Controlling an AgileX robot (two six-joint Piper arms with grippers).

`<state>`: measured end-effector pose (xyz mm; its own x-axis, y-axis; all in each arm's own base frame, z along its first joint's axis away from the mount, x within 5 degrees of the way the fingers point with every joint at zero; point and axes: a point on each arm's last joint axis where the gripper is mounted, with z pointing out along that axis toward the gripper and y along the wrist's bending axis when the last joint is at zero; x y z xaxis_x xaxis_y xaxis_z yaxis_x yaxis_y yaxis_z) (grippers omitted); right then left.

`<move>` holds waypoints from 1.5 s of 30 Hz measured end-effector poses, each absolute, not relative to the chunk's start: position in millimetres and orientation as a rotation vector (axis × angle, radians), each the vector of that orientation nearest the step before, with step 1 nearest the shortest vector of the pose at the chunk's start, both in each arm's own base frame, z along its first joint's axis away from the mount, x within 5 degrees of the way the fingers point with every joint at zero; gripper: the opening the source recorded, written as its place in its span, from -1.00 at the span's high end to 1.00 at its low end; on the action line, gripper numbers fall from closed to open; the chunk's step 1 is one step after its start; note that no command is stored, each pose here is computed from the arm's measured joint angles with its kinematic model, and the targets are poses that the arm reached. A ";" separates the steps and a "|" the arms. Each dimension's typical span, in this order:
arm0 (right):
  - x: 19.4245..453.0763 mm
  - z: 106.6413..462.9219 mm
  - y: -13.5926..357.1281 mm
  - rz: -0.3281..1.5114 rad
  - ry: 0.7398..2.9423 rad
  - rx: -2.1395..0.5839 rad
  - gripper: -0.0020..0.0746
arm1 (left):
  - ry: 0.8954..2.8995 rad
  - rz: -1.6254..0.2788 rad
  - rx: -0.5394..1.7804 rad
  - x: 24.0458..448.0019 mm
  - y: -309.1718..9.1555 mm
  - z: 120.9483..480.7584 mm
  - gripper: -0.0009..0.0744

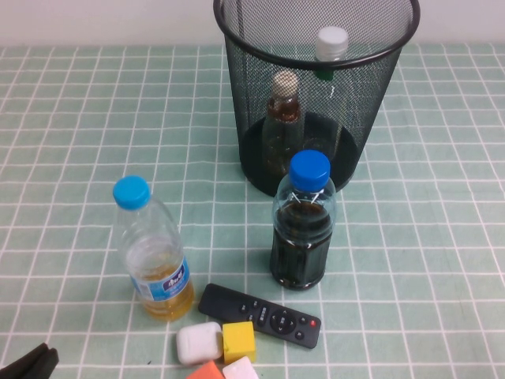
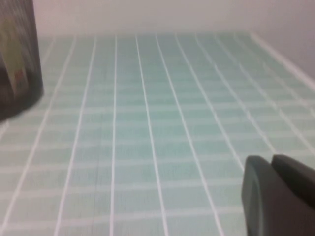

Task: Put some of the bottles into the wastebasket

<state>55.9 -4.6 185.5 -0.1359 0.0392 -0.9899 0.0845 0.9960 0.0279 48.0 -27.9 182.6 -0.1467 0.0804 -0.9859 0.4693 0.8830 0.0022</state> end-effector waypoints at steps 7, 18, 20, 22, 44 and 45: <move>52.9 171.8 -4.8 -0.044 1.862 0.105 0.96 | 1.700 -0.356 0.425 48.0 -27.9 182.6 0.98; 52.8 171.4 -4.8 -0.044 1.866 0.105 0.96 | 1.700 -0.356 0.425 48.0 -27.9 182.6 0.98; 52.8 171.4 -4.8 -0.044 1.866 0.105 0.96 | 1.700 -0.356 0.426 48.0 -27.9 182.6 0.98; 52.8 171.4 -4.8 -0.044 1.866 0.105 0.96 | 1.700 -0.356 0.426 48.0 -27.9 182.6 0.98; 52.7 171.3 -4.8 -0.044 1.868 0.105 0.96 | 1.575 -0.132 0.133 55.9 -9.5 197.1 0.98; 52.7 171.3 -4.8 -0.044 1.868 0.105 0.96 | 1.603 -0.129 0.127 55.9 -9.1 194.6 0.98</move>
<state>52.7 -4.8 171.3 -0.2917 0.0500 -0.9552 0.0951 0.9952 0.0231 55.9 -9.1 194.6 -0.0361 0.0014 -0.9993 0.1613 0.9869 -0.0044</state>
